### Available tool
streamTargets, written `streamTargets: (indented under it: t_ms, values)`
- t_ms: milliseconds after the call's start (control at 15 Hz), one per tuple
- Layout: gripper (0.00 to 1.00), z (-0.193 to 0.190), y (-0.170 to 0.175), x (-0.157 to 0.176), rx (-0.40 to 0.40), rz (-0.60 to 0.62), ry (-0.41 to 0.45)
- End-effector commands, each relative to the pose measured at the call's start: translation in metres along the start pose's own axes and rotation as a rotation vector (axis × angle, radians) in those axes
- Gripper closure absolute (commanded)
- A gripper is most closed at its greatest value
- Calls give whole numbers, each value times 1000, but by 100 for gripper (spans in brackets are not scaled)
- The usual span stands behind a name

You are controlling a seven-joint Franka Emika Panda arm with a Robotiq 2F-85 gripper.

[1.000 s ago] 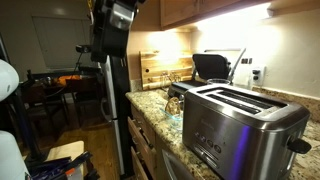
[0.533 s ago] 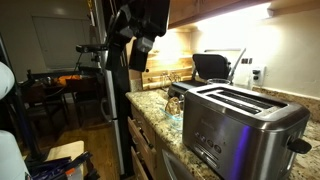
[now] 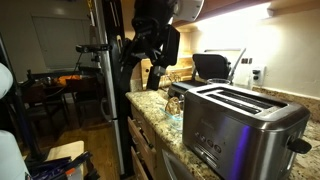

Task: Pick up one slice of bread from the glass bowl and place it inside the left slot of the toaster

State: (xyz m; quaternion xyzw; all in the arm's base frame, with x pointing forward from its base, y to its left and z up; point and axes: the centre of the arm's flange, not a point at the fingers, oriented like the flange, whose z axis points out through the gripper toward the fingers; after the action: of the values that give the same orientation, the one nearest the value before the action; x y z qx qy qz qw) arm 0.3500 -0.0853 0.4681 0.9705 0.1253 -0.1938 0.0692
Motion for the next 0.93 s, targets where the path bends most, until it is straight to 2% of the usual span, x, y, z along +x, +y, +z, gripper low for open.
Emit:
streamTargets:
  t_ms: [0,600,867]
  values:
    - [0,-5,-14,22,-14,-22,20]
    - [0,-26,-60,68,-64,-107,67]
    - [0,-30,-65,84,-46,-107,83]
